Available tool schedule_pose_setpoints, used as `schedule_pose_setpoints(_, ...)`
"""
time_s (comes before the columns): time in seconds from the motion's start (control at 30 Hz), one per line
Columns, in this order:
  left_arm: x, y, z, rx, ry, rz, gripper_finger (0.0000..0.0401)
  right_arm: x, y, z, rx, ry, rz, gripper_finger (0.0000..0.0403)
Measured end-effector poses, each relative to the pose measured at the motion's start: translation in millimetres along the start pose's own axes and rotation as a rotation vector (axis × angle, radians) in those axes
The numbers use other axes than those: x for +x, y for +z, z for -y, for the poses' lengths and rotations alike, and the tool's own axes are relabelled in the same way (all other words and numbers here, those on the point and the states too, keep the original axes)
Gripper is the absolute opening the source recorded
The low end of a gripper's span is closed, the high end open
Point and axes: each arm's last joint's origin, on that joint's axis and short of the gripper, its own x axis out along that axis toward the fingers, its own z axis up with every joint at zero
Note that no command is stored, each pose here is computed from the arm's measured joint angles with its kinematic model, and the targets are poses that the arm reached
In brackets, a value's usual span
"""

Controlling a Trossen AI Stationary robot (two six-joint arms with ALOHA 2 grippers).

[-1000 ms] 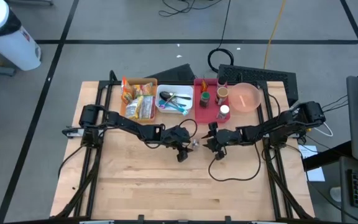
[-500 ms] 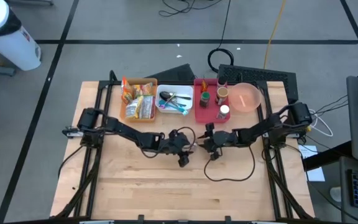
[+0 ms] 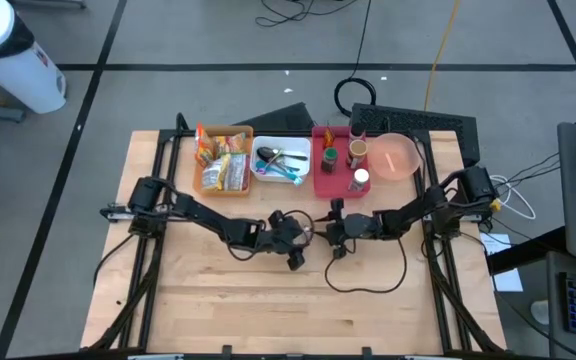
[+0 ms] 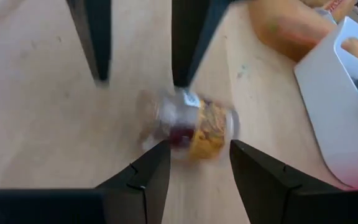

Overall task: Pick & Place Food Item
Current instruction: Put the brown seasoning bottle into the red bin

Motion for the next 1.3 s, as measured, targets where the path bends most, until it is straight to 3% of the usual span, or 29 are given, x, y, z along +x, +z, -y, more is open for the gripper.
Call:
schedule_pose_setpoints(0.17,14,-16,-8,-0.016,0.034,-0.062,0.0241,-1,6,-6,0.001,0.018,0.020,0.0160)
schedule_pose_setpoints(0.47,14,-14,-9,-0.005,-0.004,-0.077,0.0241,-2,5,-9,-0.010,-0.014,-0.001,0.0160)
schedule_pose_setpoints(0.83,-9,7,-7,0.003,-0.028,-0.072,0.0241,-2,4,-9,-0.016,-0.010,-0.018,0.0160)
schedule_pose_setpoints(0.97,-14,14,-8,0.028,0.009,-0.030,0.0241,-1,5,-9,-0.023,-0.016,-0.015,0.0160)
schedule_pose_setpoints(1.3,-4,21,-36,0.026,0.086,-0.050,0.0241,1,14,-8,-0.092,-0.038,-0.003,0.0160)
